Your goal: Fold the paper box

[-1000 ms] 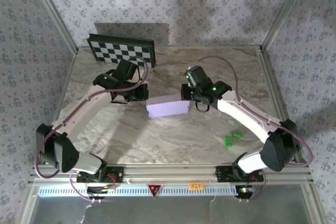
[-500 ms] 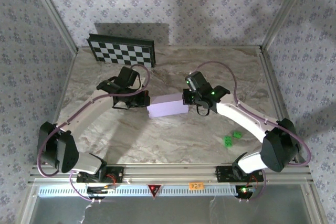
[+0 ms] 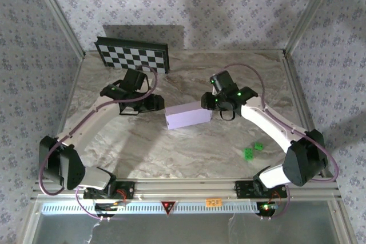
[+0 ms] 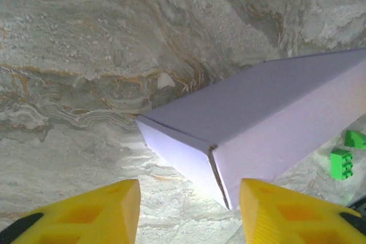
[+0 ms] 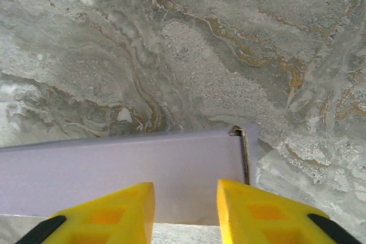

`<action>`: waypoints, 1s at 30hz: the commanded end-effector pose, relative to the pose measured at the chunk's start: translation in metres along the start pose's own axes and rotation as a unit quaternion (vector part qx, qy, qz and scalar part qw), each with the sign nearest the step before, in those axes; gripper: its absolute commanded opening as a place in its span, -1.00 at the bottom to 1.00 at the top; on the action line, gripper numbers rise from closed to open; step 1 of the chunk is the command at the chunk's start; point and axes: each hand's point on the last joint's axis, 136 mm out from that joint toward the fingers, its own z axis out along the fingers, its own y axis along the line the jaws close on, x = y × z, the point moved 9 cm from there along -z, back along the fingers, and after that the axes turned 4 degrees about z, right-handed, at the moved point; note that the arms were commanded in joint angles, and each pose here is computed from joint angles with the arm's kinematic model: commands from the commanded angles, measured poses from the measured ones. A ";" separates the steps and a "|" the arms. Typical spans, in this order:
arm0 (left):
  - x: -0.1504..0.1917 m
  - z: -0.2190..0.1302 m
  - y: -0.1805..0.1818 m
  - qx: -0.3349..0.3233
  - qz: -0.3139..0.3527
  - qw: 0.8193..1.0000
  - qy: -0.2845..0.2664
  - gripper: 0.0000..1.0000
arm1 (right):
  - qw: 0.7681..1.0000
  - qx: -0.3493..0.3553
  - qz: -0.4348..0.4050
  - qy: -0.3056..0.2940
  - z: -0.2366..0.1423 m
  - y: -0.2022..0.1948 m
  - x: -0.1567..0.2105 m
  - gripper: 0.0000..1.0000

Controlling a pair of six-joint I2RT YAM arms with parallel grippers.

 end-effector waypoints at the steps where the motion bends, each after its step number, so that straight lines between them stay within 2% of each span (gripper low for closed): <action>1: -0.004 -0.003 -0.005 0.037 -0.017 0.999 -0.017 0.10 | 0.999 -0.044 -0.005 0.024 -0.015 0.004 -0.007 -0.13; 7: -0.001 0.015 -0.008 0.102 -0.051 0.993 -0.010 0.12 | 0.998 -0.051 -0.006 0.036 -0.019 -0.005 -0.011 0.09; 15: 0.009 0.032 -0.008 0.103 -0.066 0.993 0.011 0.26 | 0.995 -0.052 -0.030 0.076 0.000 -0.013 -0.014 0.27; 20: 0.008 0.042 -0.010 0.111 -0.068 0.991 0.015 0.23 | 0.995 -0.059 -0.032 0.080 0.008 -0.011 -0.019 0.30; 26: 0.002 0.045 -0.013 0.119 -0.063 0.991 0.002 0.11 | 0.993 -0.079 -0.029 0.082 0.009 -0.005 -0.019 0.29; 30: -0.007 0.044 -0.017 0.124 -0.054 0.991 -0.006 0.11 | 0.991 -0.103 -0.024 0.081 0.010 0.001 -0.020 0.29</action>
